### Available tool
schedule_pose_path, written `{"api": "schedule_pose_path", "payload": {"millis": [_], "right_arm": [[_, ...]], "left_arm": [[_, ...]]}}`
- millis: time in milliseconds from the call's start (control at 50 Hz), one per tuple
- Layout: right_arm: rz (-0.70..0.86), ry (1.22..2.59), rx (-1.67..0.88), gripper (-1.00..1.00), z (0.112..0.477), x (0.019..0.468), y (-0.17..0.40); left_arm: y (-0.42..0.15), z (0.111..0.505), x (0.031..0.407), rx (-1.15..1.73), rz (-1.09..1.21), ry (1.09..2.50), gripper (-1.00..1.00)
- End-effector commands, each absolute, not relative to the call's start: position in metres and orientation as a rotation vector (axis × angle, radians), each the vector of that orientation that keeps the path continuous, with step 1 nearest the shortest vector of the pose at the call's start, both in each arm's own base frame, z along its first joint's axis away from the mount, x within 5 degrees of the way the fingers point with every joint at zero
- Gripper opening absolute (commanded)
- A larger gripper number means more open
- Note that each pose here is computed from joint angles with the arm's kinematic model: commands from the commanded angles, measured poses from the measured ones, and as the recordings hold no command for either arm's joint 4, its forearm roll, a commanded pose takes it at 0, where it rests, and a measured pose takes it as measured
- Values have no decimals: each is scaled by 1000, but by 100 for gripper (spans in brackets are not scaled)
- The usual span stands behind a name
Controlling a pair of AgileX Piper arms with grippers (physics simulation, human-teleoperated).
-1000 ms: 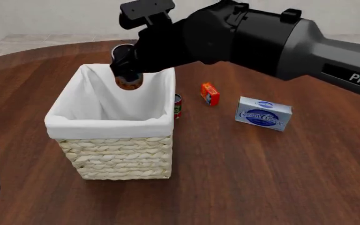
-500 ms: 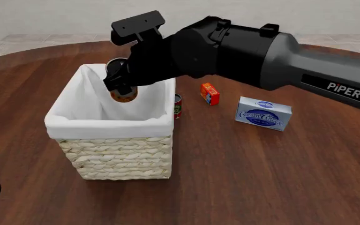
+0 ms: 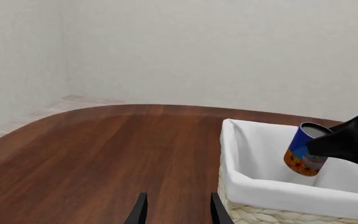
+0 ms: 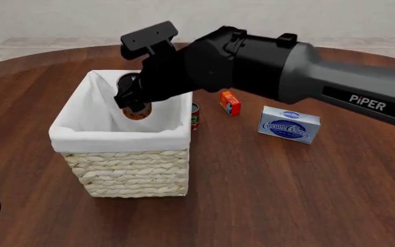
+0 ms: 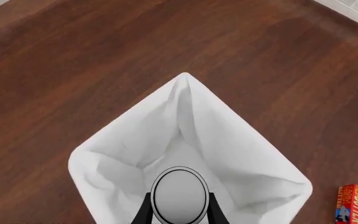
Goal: Pick up the alphabet soup and put it in the basket.
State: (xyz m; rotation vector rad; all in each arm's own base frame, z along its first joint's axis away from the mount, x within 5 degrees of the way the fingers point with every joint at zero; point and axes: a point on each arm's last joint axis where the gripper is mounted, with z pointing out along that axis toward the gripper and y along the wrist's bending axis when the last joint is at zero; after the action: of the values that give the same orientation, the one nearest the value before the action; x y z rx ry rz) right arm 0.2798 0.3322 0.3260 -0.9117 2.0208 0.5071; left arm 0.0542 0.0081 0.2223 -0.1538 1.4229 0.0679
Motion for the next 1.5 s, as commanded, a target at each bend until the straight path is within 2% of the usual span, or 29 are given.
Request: {"api": "schedule_pose_path", "payload": {"millis": [20, 1500], "right_arm": [[515, 2025, -902, -100, 326, 279, 333], [497, 2085, -893, -100, 288, 286, 334]], "left_arm": [[8, 222, 54, -154, 67, 1422, 100], [8, 221, 54, -159, 69, 1424, 100]]}}
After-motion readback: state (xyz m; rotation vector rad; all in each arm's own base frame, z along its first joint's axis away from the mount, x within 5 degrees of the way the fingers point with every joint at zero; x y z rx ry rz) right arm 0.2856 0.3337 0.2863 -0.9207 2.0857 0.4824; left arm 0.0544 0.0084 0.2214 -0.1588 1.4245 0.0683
